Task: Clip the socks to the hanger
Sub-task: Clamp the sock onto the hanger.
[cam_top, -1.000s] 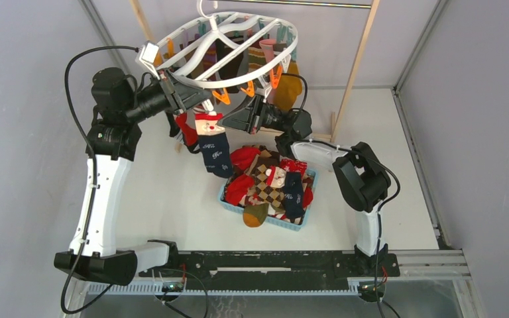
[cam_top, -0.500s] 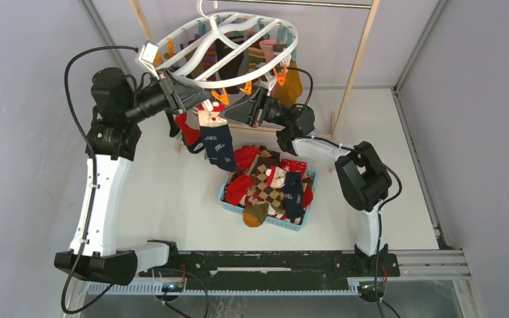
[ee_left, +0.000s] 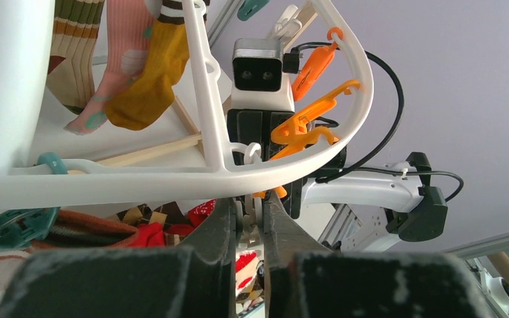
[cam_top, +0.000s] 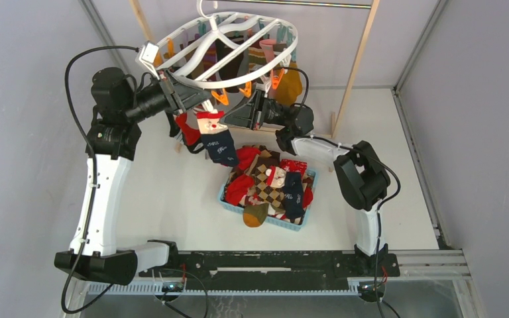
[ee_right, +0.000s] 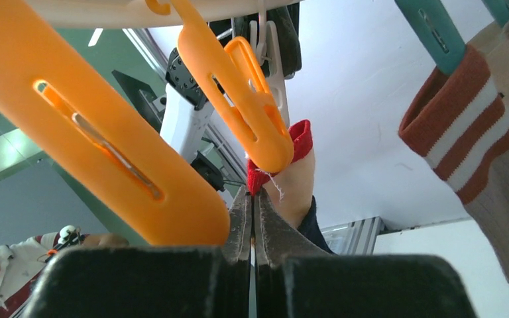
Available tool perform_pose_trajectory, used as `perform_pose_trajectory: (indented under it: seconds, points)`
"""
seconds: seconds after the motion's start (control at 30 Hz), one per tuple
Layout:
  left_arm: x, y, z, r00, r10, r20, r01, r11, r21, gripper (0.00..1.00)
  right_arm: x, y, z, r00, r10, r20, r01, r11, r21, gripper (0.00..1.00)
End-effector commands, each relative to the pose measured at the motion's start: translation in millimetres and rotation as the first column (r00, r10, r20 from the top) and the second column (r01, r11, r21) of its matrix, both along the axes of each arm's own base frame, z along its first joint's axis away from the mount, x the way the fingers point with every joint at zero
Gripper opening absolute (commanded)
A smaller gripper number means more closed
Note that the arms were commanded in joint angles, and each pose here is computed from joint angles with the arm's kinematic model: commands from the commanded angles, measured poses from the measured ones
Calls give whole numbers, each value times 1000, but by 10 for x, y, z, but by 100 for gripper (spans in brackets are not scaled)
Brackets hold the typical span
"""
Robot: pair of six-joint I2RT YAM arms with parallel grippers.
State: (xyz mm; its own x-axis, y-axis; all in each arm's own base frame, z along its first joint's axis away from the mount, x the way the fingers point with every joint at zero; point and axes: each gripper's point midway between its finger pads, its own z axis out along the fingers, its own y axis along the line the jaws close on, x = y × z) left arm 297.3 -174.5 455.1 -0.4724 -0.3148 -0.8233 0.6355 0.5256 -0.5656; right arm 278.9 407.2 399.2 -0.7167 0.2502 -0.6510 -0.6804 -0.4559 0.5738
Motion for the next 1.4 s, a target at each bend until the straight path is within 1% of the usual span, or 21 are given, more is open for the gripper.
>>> perform_pose_trajectory:
  seconds: [0.0, 0.3, 0.63, 0.83, 1.13, 1.37]
  points:
    - [-75, -34, 67, 999, -49, 8, 49, 999, -16, 0, -116, -82, 124, 997, 29, 74, -31, 999, 29, 0]
    - [-106, -60, 81, 997, -78, 7, 78, 997, -22, 0, -18, -38, 289, 997, 33, 70, -38, 996, 75, 0]
    - [-165, -79, 107, 995, -104, 13, 104, 994, -25, 0, 122, -75, 296, 999, -23, 27, 20, 994, 110, 0]
    - [-178, -92, 101, 993, -117, 12, 118, 993, -27, 0, 88, -95, 311, 999, -22, 33, 18, 994, 108, 0]
    - [-198, -98, 113, 992, -126, 16, 127, 992, -28, 0, 103, -147, 432, 997, -69, 31, 63, 986, 155, 0]
    - [-188, -94, 104, 992, -123, 15, 123, 992, -27, 0, 88, -165, 505, 997, -71, 24, 66, 983, 173, 0]
